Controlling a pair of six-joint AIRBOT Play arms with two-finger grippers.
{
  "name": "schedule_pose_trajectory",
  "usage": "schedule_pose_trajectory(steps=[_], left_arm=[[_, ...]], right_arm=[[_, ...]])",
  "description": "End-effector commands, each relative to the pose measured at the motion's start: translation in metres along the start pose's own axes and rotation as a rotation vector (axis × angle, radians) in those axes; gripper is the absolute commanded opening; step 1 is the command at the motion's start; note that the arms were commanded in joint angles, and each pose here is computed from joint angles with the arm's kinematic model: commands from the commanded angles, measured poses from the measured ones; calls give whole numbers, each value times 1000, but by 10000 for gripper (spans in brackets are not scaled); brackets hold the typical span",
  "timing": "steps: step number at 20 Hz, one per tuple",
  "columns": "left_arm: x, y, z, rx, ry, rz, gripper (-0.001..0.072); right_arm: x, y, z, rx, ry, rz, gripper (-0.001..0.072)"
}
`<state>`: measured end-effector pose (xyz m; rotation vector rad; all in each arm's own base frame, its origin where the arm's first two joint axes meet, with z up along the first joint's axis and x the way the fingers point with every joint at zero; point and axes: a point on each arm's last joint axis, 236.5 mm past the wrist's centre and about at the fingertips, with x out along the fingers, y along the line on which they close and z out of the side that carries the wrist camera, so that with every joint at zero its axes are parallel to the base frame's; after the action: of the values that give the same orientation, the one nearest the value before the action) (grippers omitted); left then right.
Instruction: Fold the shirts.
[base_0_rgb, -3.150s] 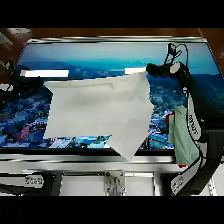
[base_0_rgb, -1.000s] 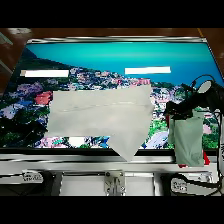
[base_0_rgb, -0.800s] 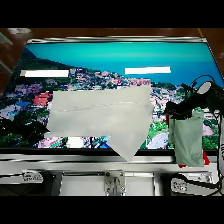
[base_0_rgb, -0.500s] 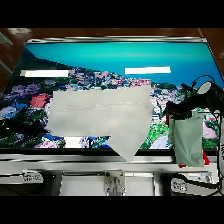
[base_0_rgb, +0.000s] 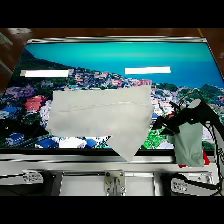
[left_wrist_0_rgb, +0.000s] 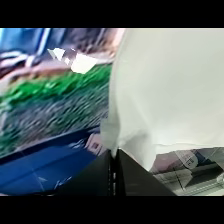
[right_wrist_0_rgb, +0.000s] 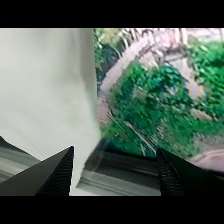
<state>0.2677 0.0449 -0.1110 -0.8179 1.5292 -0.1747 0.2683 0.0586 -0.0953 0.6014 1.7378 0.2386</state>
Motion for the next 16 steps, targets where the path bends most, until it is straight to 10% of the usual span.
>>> schedule_pose_trajectory(steps=[1,9,16], left_arm=[[-5,-5,1,13,-13,-4,39],[-6,-6,0,19,-14,-4,39],[-8,-6,3,56,-26,1,38]], right_arm=[[27,28,-17,-14,23,141,642],[64,36,-27,-83,32,10,638],[61,33,-20,-48,-48,-15,50]])
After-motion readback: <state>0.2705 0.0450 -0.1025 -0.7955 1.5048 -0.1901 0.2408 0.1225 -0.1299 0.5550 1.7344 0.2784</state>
